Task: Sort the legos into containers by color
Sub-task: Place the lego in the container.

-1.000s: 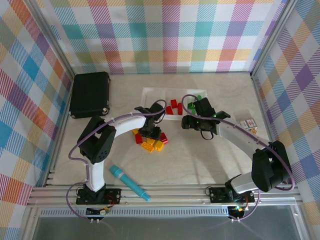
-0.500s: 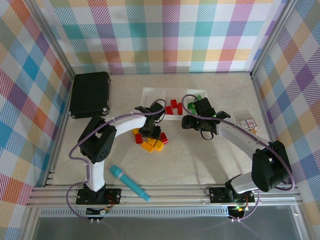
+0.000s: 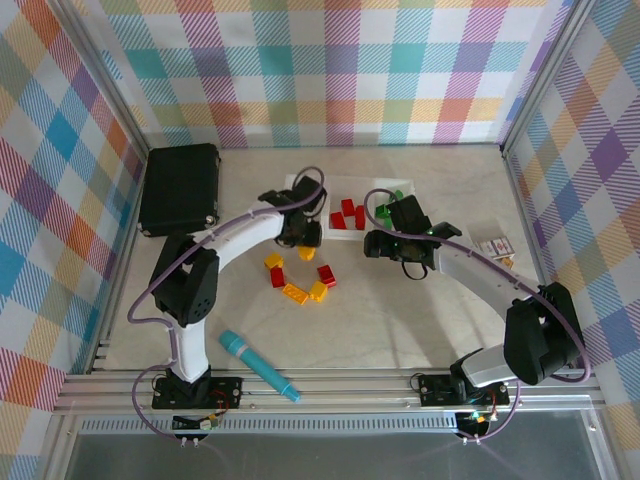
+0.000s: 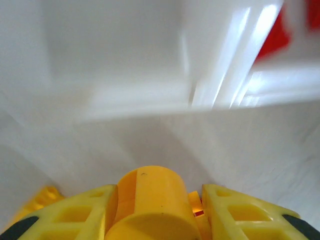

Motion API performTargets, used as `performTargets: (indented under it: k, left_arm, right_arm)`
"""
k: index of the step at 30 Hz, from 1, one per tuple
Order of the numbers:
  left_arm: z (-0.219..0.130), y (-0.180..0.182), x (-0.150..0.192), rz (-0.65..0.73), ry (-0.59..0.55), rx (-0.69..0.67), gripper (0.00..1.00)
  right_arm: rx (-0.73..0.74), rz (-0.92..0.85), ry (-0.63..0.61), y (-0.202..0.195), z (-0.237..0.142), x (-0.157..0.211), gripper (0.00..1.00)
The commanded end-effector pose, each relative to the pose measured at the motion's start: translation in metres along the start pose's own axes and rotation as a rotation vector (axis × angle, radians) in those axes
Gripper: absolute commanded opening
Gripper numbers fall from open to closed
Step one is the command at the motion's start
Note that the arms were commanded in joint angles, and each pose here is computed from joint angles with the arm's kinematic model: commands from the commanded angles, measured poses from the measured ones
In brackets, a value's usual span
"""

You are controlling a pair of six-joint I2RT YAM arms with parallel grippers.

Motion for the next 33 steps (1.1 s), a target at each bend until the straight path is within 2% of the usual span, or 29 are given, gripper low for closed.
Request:
performTargets:
  k: [1, 8, 18, 27, 29, 33]
  left_arm:
    - [-0.030, 0.008, -0.037, 0.013, -0.123, 0.000, 0.23]
    - [-0.025, 0.011, -0.089, 0.112, -0.213, -0.050, 0.23]
    - [0.009, 0.011, -0.116, 0.162, -0.228, -0.090, 0.24]
    - [0.026, 0.009, -0.116, 0.161, -0.215, -0.063, 0.34]
    - [0.023, 0.008, -0.118, 0.147, -0.217, -0.014, 0.42]
    - [0.010, 0.009, -0.128, 0.106, -0.248, 0.043, 0.50]
  right_arm:
    - [0.014, 0.010, -0.030, -0.005, -0.008, 0.000, 0.83]
    - [0.022, 0.015, -0.044, -0.009, -0.012, 0.004, 0.83]
    - [0.031, -0.004, -0.057, -0.012, -0.018, 0.005, 0.87]
    - [0.021, -0.013, -0.086, -0.013, -0.024, 0.004, 0.90]
    - [0.020, -0.013, -0.082, -0.013, -0.024, 0.004, 0.90]
    - [0.018, -0.012, -0.084, -0.012, -0.025, 0.003, 0.90]
Point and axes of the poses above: each hand's point on the last joint's axis, 136 mm out from that joint toward the fingers, its own z axis out along the fingers, its own y axis along the line the jaws close on, x = y × z, the point moved 10 cm from there along -z, back along the fingers
